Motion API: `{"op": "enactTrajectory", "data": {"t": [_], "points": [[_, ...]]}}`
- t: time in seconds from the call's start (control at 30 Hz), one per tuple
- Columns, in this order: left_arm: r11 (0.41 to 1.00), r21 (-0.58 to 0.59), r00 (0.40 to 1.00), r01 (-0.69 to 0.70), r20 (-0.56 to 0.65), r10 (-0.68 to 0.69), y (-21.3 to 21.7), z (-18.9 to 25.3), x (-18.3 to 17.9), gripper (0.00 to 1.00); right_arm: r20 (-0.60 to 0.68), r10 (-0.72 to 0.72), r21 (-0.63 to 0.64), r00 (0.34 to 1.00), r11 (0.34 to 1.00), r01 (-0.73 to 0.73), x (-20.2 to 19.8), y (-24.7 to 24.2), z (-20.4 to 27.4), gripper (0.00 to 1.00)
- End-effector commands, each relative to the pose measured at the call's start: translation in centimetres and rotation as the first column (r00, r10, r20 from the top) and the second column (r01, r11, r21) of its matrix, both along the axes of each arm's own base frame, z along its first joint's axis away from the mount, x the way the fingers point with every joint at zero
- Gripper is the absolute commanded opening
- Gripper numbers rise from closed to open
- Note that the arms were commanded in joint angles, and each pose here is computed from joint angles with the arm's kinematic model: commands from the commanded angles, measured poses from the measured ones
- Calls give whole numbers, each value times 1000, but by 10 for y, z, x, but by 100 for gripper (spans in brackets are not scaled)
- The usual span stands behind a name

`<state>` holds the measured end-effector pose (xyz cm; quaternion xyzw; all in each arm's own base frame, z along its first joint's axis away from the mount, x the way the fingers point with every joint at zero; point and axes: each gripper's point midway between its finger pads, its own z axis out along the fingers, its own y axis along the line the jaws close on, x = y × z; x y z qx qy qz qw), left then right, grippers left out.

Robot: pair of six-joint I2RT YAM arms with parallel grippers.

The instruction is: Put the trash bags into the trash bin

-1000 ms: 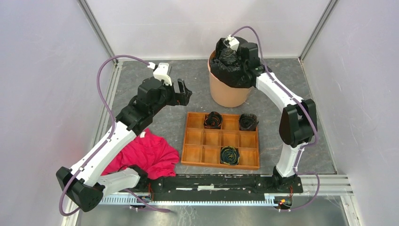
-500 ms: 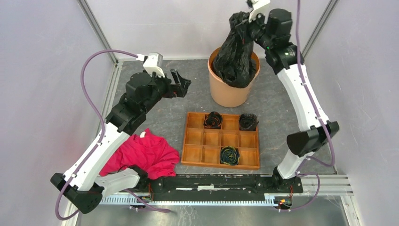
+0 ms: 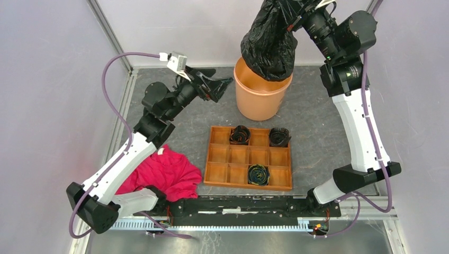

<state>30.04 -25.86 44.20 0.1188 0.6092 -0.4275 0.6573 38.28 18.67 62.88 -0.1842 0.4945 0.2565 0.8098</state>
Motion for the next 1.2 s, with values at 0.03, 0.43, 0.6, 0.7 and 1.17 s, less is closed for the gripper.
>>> {"op": "enactTrajectory", "data": {"t": [0.03, 0.43, 0.6, 0.7, 1.17], "points": [[993, 37, 939, 116, 321, -122, -23, 28, -11, 100, 34, 107, 79, 994, 991, -110, -14, 6, 18, 0], [993, -11, 982, 120, 150, -117, -42, -19, 70, 100, -10, 411, 301, 912, 871, -389, -26, -2, 30, 0], [895, -253, 930, 368, 82, -359, -67, -13, 46, 100, -12, 424, 299, 905, 866, -402, -30, -1, 29, 0], [805, -357, 877, 474, 104, -469, -73, -10, 34, 100, -19, 424, 301, 905, 866, -399, -30, -1, 25, 0], [918, -311, 949, 246, -118, -294, -101, -66, 130, 37, 8, 432, 299, 902, 860, -414, -38, -10, 38, 0]]}}
